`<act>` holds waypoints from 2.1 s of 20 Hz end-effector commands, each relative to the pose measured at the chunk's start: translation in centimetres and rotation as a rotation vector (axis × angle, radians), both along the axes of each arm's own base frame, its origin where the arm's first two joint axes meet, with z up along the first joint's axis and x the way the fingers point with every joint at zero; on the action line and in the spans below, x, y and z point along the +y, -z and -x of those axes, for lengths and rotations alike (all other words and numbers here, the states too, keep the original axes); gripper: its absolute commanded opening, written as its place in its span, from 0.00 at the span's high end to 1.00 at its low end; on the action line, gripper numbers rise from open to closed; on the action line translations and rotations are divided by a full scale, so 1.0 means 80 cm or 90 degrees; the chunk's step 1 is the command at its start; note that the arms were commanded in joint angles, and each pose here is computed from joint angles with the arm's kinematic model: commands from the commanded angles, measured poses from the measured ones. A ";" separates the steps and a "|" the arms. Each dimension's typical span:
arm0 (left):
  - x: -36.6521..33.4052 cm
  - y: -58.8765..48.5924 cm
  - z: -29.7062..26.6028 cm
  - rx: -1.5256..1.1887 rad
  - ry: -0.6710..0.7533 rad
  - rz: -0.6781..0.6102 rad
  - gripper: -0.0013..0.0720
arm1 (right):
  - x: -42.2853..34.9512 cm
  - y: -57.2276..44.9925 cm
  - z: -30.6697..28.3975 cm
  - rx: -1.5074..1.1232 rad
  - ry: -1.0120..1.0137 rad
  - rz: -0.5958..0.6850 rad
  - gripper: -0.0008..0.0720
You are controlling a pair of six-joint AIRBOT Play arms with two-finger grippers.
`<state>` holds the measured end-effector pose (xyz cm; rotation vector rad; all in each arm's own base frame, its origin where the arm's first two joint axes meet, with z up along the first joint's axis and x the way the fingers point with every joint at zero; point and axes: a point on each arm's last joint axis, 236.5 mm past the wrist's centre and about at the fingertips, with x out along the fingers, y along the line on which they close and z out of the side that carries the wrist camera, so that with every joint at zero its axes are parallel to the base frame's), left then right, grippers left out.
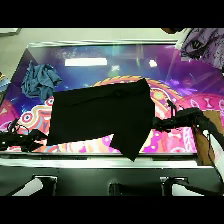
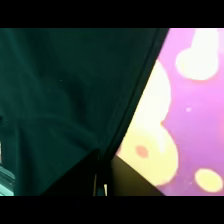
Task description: Fold the clothes and pants, and hang the long-sleeved shirts on hangers.
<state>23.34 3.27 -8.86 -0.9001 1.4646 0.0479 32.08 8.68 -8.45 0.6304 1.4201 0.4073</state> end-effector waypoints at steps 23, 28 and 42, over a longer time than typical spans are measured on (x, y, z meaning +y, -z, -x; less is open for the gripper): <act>-0.010 -0.433 -0.243 -0.537 0.085 -0.278 0.97 | -0.027 -0.495 -0.130 -0.591 0.044 0.096 0.95; 0.012 -0.669 -0.135 -0.755 -0.019 -0.478 0.96 | -0.028 -0.708 0.015 -0.850 0.105 0.194 0.95; 0.017 -0.522 -0.152 -0.535 0.076 -0.431 0.96 | -0.061 -0.609 -0.010 -0.573 0.215 0.162 0.95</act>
